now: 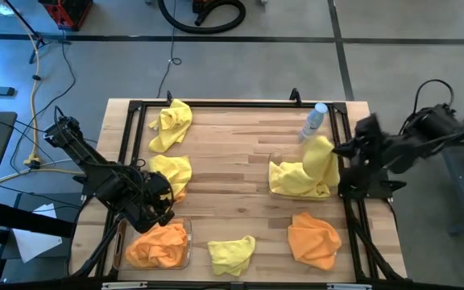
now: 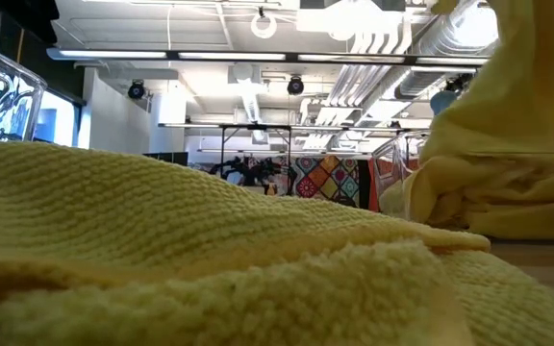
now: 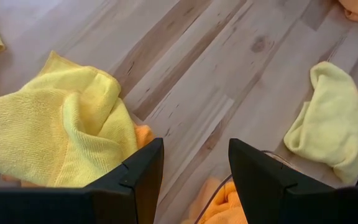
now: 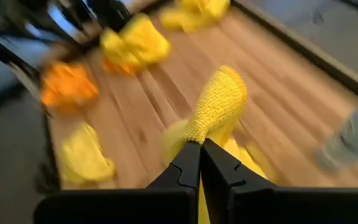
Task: Sort microfiber towel by color & place in baskets
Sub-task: Put the yellow microfiber cloth into the right transparent bin
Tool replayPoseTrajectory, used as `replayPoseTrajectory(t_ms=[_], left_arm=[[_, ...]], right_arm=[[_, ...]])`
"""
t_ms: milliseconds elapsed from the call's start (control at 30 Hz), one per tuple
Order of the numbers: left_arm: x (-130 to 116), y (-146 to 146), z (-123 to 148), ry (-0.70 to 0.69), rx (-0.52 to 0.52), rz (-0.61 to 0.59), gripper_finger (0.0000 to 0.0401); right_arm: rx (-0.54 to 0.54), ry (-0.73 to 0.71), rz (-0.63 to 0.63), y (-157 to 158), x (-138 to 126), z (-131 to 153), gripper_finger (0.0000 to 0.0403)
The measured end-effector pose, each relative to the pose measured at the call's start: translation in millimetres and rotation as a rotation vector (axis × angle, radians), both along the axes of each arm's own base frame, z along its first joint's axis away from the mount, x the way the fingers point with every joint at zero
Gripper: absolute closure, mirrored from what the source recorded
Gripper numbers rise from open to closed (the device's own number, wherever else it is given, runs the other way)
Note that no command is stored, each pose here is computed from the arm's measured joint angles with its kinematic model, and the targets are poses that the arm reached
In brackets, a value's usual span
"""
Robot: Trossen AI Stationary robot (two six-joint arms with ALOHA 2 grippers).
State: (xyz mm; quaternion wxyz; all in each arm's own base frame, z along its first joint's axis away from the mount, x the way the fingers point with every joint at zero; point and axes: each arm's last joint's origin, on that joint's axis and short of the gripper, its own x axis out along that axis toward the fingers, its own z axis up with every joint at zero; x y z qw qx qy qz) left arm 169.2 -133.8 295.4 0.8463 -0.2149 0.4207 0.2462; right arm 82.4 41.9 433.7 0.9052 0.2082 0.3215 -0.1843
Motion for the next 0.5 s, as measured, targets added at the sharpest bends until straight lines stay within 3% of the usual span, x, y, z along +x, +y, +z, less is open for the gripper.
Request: replayPoseTrajectory(t_ms=[233, 500], left_arm=[[2, 2, 0, 0.000, 0.001, 0.013, 0.0231], [3, 2, 0, -0.002, 0.008, -0.009, 0.0231]], right_arm=[[0.056, 0.335, -0.113, 5, 27, -74, 0.0403], [0.177, 0.401, -0.107, 17, 56, -154, 0.0403]])
